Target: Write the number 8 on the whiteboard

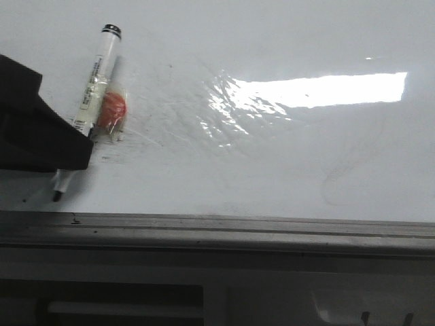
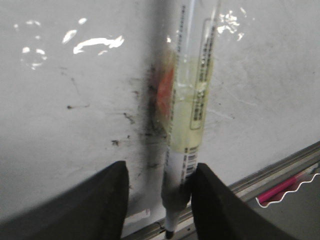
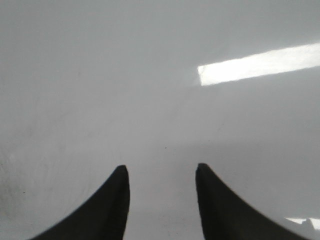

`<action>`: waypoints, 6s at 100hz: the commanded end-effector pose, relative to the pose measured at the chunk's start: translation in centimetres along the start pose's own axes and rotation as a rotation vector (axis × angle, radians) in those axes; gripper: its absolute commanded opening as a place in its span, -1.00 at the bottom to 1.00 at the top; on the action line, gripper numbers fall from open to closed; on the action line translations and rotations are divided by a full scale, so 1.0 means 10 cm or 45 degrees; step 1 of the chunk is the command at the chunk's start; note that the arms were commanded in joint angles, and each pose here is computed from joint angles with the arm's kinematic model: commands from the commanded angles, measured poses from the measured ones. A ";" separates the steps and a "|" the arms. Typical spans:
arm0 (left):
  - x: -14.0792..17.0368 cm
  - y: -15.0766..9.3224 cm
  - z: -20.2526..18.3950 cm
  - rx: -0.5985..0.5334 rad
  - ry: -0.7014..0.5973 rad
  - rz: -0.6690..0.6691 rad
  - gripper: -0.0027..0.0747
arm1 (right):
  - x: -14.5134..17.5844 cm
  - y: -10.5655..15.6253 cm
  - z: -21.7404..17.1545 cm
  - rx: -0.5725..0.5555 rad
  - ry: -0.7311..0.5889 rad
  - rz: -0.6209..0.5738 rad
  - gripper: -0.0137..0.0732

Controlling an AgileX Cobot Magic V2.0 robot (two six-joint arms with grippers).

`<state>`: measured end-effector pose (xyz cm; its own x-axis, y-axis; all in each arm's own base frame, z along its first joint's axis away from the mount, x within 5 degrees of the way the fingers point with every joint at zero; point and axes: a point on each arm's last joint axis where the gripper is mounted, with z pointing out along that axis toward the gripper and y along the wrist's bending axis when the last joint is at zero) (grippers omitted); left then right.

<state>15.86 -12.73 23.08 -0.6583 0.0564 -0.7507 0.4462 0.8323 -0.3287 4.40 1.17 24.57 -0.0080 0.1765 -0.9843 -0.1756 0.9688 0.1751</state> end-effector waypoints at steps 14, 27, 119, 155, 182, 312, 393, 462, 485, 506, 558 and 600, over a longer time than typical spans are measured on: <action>-0.13 0.01 0.01 -0.035 -0.109 -0.006 -0.98 | -0.29 0.04 -0.09 -0.001 -0.171 -0.023 -0.05; -0.12 0.00 0.01 -0.031 -0.104 -0.004 -0.98 | -0.40 0.07 -0.13 -0.014 -0.202 -0.027 -0.05; -0.11 -0.60 -0.36 0.287 -0.081 0.831 -0.98 | -0.84 0.67 0.44 -0.820 0.394 -0.302 0.26; -0.23 -0.77 -0.46 0.356 -0.136 1.110 -0.98 | -0.71 0.90 0.64 -1.171 0.426 -0.382 0.26; -0.27 -0.79 -0.48 0.347 -0.186 1.321 -0.98 | -0.68 1.11 0.91 -1.277 0.460 -0.408 0.26; -0.28 -0.79 -0.47 0.342 -0.196 1.341 -0.98 | -0.40 1.62 1.25 -1.349 0.529 -0.366 -0.51; -0.39 -0.77 -0.95 0.398 -0.441 1.071 0.25 | -0.50 1.29 1.01 -1.121 0.360 -0.459 -0.82; 0.11 -0.13 -1.30 0.251 -0.697 0.327 -0.76 | -0.71 1.07 0.81 -0.966 0.138 -0.585 -0.82; 0.11 -0.13 -1.30 0.251 -0.697 0.327 -0.78 | -0.70 1.07 0.81 -0.973 0.140 -0.585 -0.82; 0.11 -0.13 -1.30 0.251 -0.697 0.327 -0.78 | -0.70 1.07 0.81 -0.973 0.140 -0.585 -0.82; 0.11 -0.13 -1.30 0.251 -0.697 0.327 -0.78 | -0.70 1.06 0.81 -0.965 0.131 -0.608 -0.83; 0.11 -0.13 -1.30 0.251 -0.697 0.327 -0.78 | -0.80 0.95 0.73 -0.861 0.071 -0.656 -0.83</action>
<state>6.42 -6.78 28.89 -0.1700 -0.0194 -0.9853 0.7115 0.6893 -0.1363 10.17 11.22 32.70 0.1620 -0.3175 -0.9343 -0.7812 0.5372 -0.3180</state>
